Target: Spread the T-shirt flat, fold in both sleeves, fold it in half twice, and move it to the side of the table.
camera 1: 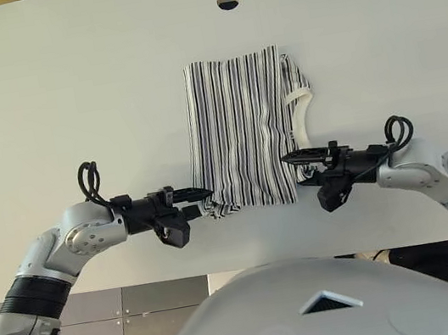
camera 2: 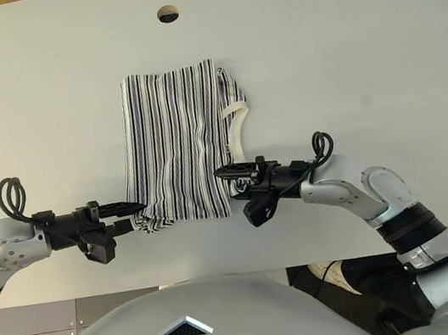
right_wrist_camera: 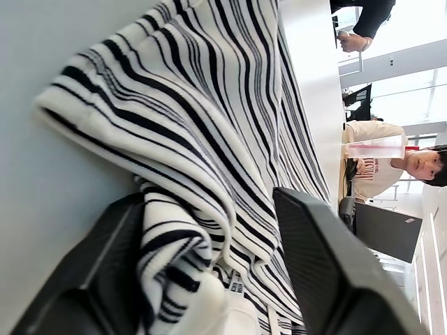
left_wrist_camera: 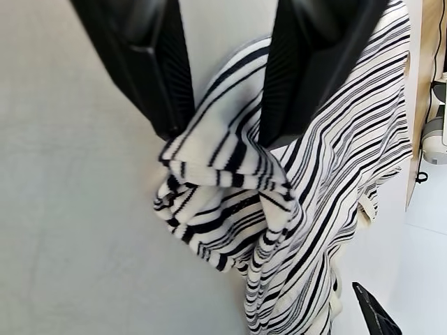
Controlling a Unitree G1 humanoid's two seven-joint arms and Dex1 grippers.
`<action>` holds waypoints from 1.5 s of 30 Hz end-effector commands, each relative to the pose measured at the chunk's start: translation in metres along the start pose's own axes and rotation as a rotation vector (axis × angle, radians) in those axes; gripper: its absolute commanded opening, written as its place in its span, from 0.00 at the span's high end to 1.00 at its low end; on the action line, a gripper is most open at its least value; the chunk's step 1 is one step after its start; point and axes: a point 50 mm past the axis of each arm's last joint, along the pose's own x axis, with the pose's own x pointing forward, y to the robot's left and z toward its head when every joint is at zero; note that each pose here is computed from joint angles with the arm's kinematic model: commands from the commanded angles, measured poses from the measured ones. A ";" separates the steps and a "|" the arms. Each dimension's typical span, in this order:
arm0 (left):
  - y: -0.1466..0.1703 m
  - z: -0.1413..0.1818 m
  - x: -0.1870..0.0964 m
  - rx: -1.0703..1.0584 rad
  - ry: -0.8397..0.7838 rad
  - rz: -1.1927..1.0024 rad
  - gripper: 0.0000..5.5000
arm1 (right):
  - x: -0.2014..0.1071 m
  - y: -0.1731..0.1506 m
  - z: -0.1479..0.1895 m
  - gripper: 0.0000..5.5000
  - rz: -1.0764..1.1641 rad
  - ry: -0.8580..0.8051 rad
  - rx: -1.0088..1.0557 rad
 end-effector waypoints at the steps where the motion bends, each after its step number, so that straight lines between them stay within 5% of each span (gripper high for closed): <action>1: -0.019 -0.006 0.003 -0.043 0.035 -0.113 0.85 | -0.001 0.016 0.000 0.65 0.093 0.001 0.026; 5: -0.018 -0.008 0.005 -0.051 0.033 -0.107 0.97 | -0.001 0.017 0.001 0.78 0.088 -0.022 0.043; 11: -0.025 -0.006 0.002 -0.084 0.024 -0.106 0.98 | -0.005 0.010 -0.004 0.98 0.022 -0.001 0.103; 24: -0.019 0.030 -0.010 -0.212 -0.098 0.095 0.98 | -0.031 0.010 0.022 0.98 -0.039 -0.118 0.374; 31: 0.048 -0.007 0.010 -0.252 0.069 0.563 0.98 | -0.021 -0.032 -0.014 0.98 -0.357 0.018 0.424; 45: 0.086 -0.061 0.047 -0.303 0.327 0.772 0.98 | 0.029 -0.058 -0.079 0.98 -0.576 0.271 0.532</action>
